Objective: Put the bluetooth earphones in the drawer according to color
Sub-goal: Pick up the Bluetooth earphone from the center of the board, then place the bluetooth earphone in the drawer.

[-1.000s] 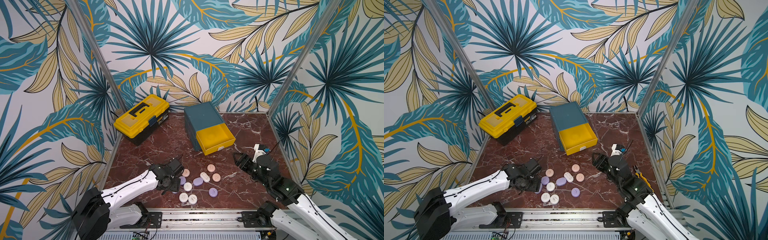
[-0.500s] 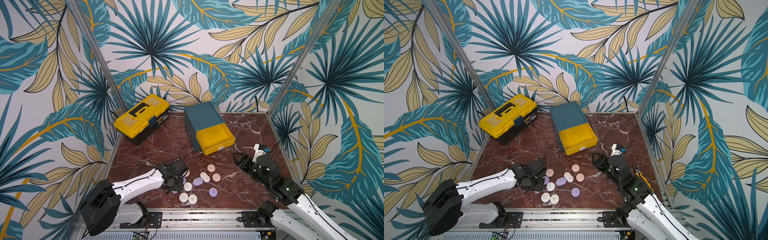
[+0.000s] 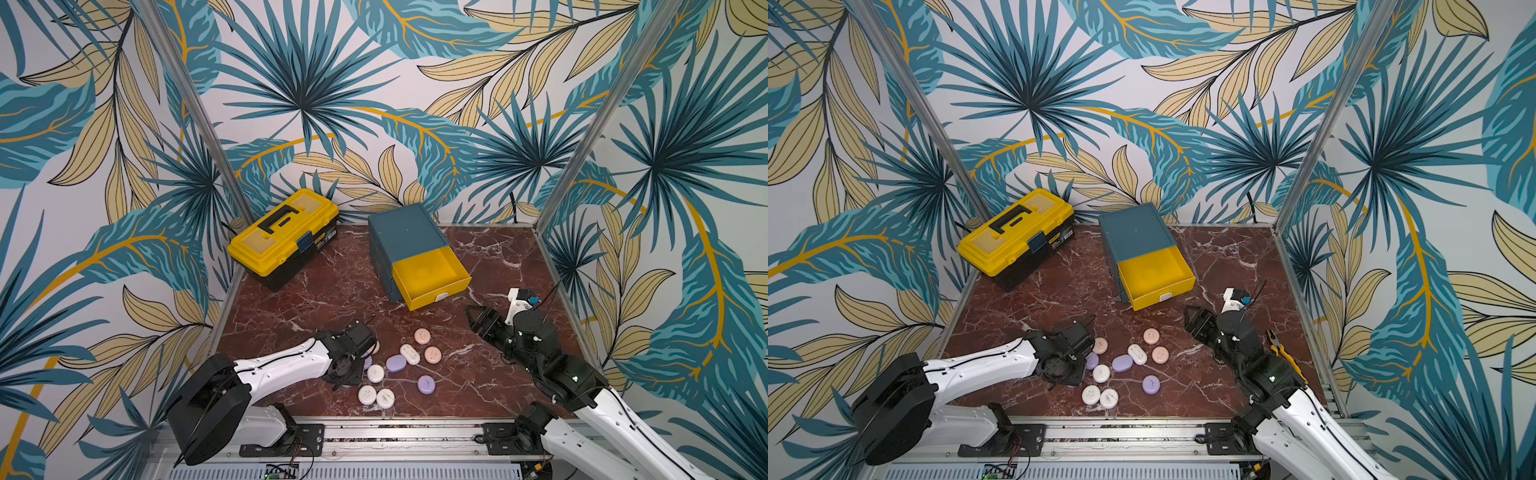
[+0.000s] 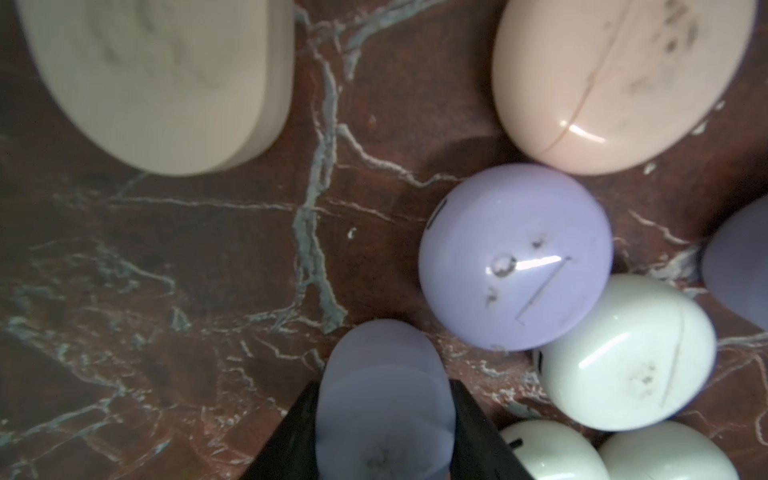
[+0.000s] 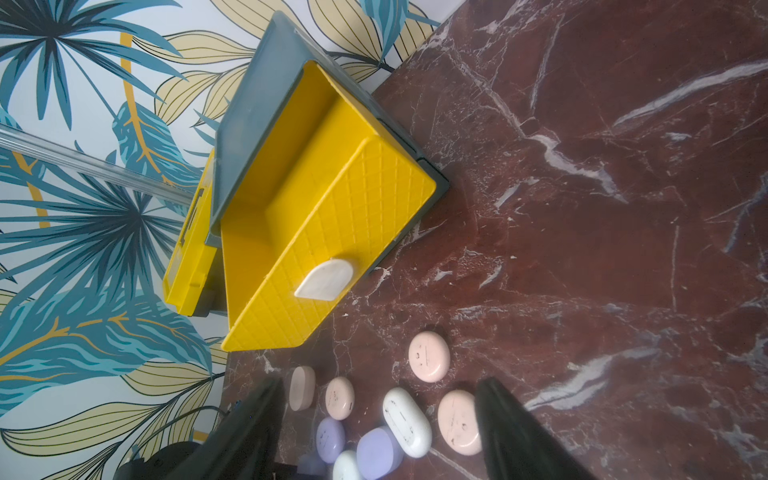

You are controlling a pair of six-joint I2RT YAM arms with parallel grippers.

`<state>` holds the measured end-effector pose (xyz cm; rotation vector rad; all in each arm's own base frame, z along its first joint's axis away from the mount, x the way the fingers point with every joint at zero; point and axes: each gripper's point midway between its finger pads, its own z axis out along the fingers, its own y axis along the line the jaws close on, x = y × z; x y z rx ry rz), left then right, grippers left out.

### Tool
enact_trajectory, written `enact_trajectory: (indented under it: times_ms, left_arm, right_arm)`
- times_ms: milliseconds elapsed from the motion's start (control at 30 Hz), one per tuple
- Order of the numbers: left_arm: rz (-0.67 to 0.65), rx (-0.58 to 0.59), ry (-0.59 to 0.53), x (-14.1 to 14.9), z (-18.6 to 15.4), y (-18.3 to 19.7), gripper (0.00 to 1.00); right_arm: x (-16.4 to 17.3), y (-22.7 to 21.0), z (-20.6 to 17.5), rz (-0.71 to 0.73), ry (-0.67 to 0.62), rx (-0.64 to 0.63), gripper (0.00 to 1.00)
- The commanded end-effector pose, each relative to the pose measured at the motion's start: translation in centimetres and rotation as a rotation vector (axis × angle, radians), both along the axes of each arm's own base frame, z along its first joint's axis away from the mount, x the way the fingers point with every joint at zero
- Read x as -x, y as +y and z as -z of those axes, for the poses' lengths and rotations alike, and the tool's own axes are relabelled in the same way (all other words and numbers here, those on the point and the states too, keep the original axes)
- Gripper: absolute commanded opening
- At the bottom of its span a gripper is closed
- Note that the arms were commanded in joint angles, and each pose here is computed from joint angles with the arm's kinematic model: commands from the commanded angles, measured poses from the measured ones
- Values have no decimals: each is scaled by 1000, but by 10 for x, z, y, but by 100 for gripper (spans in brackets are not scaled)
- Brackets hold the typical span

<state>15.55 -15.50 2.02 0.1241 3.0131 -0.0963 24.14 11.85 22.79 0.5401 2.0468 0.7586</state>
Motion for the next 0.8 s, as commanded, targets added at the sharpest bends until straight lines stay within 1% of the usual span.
enact_trajectory:
  times_ms: [0,100,233,333,400,500,567,633,767]
  left_arm:
    - [3,-7,-2,3,4,3,40]
    - [11,-19,-27,1,-7,6,32]
    - [34,20,-104,-7,-45,3,27]
    - [47,42,-196,-18,-85,2,23]
    - [65,76,-255,-26,-120,-3,21]
    - [111,113,-355,-42,-171,-14,20]
    - [152,161,-434,-58,-212,-31,20]
    - [191,200,-494,-75,-240,-51,20]
    - [265,258,-560,-109,-274,-98,20]
  right_arm:
    - [4,-2,13,-7,27,29,77]
    - [5,-2,11,-9,24,26,77]
    - [5,-3,9,-10,17,22,77]
    - [6,-4,7,-7,8,20,77]
    - [7,-5,5,-4,1,19,77]
    - [8,-7,0,-5,-18,16,77]
    - [10,-8,-4,-4,-34,15,77]
    - [11,-11,-7,3,-49,16,77]
    - [15,-18,-11,20,-68,17,77]
